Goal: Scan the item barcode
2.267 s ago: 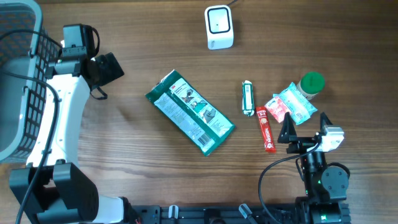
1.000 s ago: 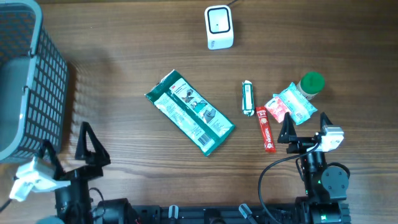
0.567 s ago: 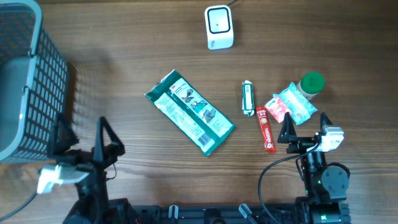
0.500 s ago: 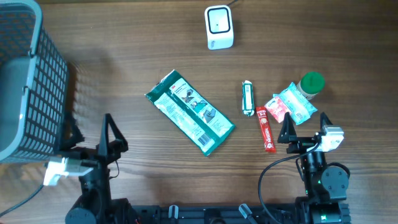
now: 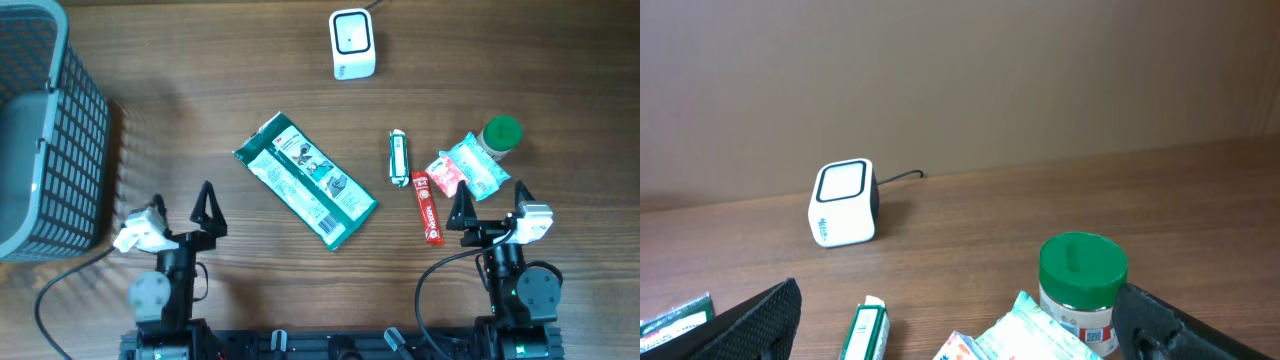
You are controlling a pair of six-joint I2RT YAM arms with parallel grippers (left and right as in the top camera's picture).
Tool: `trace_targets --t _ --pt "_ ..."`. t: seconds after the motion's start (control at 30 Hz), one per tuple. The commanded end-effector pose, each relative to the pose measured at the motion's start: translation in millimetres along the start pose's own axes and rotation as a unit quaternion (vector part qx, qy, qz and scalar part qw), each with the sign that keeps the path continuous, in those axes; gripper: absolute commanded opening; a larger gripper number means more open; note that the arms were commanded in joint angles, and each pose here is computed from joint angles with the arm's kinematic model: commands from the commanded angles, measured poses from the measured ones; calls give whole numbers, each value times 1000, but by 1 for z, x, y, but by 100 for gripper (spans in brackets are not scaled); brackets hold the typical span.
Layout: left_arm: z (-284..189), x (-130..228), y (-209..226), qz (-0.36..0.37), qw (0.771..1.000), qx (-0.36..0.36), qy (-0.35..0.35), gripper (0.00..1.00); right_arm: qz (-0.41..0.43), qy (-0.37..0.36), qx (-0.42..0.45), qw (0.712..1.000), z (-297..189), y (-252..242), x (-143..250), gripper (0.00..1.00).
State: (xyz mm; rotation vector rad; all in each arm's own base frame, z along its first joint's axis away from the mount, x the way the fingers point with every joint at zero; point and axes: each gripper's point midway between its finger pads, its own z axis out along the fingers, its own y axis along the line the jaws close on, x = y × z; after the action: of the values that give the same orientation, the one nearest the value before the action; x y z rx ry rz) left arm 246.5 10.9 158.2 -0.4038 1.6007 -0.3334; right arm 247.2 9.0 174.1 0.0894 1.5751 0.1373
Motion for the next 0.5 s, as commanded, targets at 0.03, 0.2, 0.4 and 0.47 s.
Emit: trace_targets --t 0.03,0.2,0.4,0.47 --pt "-1 5 -7 117 993 16 8 100 -6 -4 -6 1000 0 2 -2 100" --pt "-1 10 -16 209 977 35 12 100 -6 -4 -6 1000 0 2 -2 100" --pt "-1 10 -16 209 977 36 11 100 -6 -4 -6 1000 0 2 -2 100" --pt "-1 10 -16 209 977 36 11 100 -6 -4 -6 1000 0 2 -2 100"
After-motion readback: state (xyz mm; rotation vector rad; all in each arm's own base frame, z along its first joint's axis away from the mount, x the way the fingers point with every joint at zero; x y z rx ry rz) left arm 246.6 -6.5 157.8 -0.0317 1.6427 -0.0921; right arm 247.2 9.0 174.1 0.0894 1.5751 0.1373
